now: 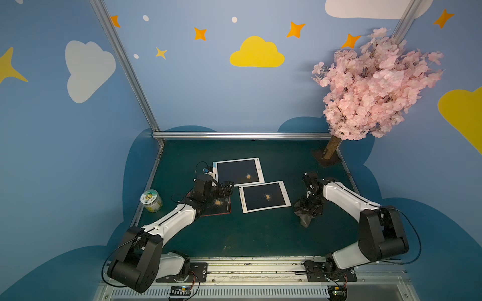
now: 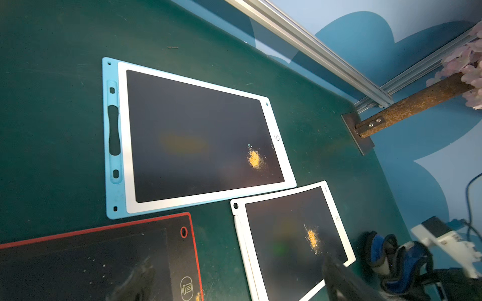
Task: Wipe the drawing tablet
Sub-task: Pick up the cleaning item at the center of the board, then wipe the dirt from the drawing tablet.
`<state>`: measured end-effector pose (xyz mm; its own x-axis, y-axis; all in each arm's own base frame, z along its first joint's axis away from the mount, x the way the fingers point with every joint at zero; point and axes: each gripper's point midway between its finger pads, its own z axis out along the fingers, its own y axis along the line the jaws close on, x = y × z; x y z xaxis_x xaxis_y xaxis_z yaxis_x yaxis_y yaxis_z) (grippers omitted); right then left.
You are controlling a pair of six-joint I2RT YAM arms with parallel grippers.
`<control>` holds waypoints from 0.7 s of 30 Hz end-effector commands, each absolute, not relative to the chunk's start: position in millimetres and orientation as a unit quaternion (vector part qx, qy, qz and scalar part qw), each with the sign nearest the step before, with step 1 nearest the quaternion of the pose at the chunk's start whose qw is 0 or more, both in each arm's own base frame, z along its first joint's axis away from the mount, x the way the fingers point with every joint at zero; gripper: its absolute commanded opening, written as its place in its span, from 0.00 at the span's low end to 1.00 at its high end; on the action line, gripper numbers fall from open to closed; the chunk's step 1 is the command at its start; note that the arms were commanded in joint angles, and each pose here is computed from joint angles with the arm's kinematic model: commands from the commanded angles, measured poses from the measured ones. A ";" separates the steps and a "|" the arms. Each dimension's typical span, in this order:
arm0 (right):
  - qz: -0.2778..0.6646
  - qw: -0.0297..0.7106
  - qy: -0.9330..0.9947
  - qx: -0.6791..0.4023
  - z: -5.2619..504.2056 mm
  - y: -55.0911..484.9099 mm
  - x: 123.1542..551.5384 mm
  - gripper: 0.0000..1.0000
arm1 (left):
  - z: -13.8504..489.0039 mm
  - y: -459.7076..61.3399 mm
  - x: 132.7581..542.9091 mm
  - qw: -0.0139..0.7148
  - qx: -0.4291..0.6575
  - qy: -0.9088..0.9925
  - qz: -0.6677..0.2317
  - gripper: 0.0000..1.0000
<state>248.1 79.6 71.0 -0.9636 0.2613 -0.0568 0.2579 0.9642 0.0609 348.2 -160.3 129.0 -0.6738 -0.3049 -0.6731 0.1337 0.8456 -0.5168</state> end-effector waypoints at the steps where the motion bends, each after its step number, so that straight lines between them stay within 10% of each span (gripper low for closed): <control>1: 0.020 0.101 0.989 0.108 129.6 73.7 263.8 0.00 | 117.8 -167.6 343.0 0.384 -0.043 0.880 -0.277 0.99; 13: 0.100 0.154 0.983 0.004 164.5 129.2 318.3 0.00 | 107.3 -217.7 338.4 0.262 -0.021 0.917 -0.301 0.99; 21: 0.125 0.168 0.977 -0.040 155.0 146.0 325.3 0.00 | 75.0 -252.6 328.0 0.136 -0.017 0.941 -0.309 0.70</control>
<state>323.2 142.7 153.8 -0.9523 0.0016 -0.3053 -0.0739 0.9690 0.2357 352.0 -247.9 95.7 -0.9061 -0.1598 -0.3918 0.1111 0.8036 -0.5848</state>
